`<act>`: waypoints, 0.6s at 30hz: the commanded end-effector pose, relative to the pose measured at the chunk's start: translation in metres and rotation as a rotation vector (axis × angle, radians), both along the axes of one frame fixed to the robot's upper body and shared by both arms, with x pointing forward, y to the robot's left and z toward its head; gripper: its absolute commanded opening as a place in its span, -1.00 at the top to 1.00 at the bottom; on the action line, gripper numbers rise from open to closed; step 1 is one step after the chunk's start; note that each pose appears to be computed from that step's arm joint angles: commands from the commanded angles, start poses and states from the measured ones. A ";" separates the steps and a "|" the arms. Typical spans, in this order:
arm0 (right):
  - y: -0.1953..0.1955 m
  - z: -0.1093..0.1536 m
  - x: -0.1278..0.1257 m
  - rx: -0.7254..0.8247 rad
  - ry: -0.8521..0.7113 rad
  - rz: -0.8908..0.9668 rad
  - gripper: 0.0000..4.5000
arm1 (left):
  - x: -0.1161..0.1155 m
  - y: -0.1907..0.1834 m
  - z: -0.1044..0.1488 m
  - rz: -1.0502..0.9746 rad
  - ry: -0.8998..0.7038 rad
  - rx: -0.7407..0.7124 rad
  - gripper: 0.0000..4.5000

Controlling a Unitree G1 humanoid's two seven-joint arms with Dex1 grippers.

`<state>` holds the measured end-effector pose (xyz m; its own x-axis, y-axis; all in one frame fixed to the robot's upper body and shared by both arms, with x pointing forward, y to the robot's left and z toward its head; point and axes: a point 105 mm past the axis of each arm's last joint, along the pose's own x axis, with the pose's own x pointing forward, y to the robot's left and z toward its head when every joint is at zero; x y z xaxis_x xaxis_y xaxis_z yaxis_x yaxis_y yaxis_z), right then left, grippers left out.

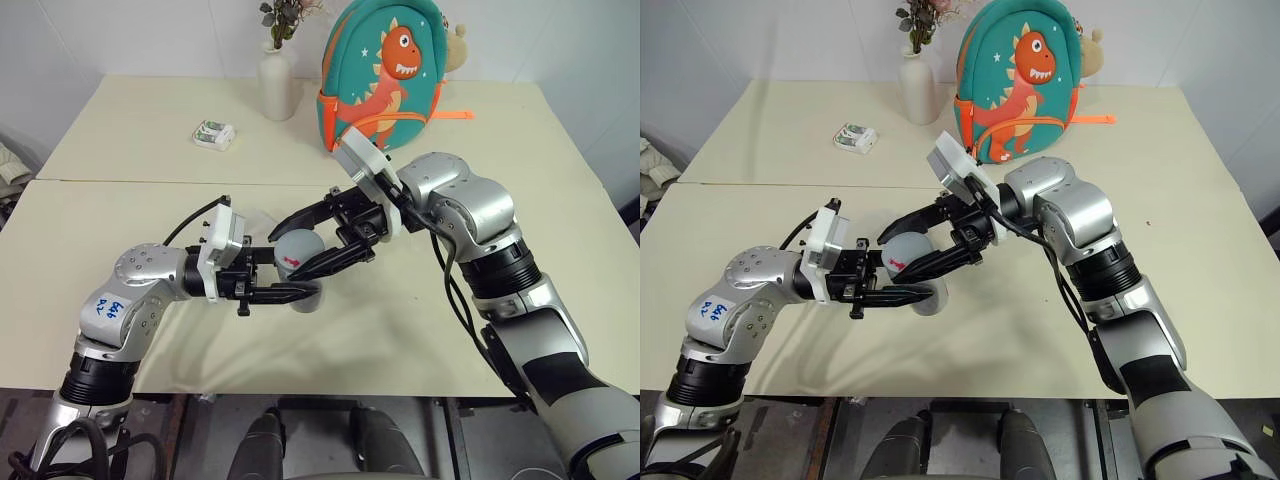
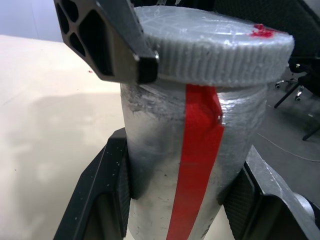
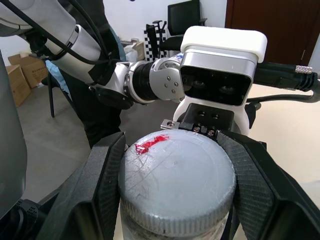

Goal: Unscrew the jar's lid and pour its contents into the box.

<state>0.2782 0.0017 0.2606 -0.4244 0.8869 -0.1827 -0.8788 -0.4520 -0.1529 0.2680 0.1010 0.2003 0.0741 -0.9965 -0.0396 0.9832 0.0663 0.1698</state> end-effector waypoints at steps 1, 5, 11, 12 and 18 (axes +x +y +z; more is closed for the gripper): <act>-0.001 0.017 -0.016 0.041 -0.017 0.084 -0.58 | -0.005 -0.002 0.009 -0.014 -0.041 -0.032 0.11; -0.003 0.020 -0.016 0.057 -0.021 0.069 -0.98 | -0.007 0.000 0.011 -0.015 -0.031 -0.029 0.11; -0.009 0.037 -0.003 0.207 -0.048 -0.064 -0.98 | 0.001 0.023 0.009 0.118 0.022 -0.047 0.11; -0.010 0.037 -0.002 0.219 -0.066 -0.085 -0.98 | 0.003 0.027 0.007 0.144 0.018 -0.034 0.11; 0.007 0.026 0.000 0.235 -0.115 -0.182 -0.98 | 0.011 0.037 0.005 0.254 -0.008 -0.011 0.11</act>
<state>0.2845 0.0031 0.2760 -0.2500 0.9682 -0.0109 -0.9336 -0.2440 -0.2623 0.2789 0.1357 0.1976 0.3025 -0.9524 -0.0380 0.9465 0.2955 0.1295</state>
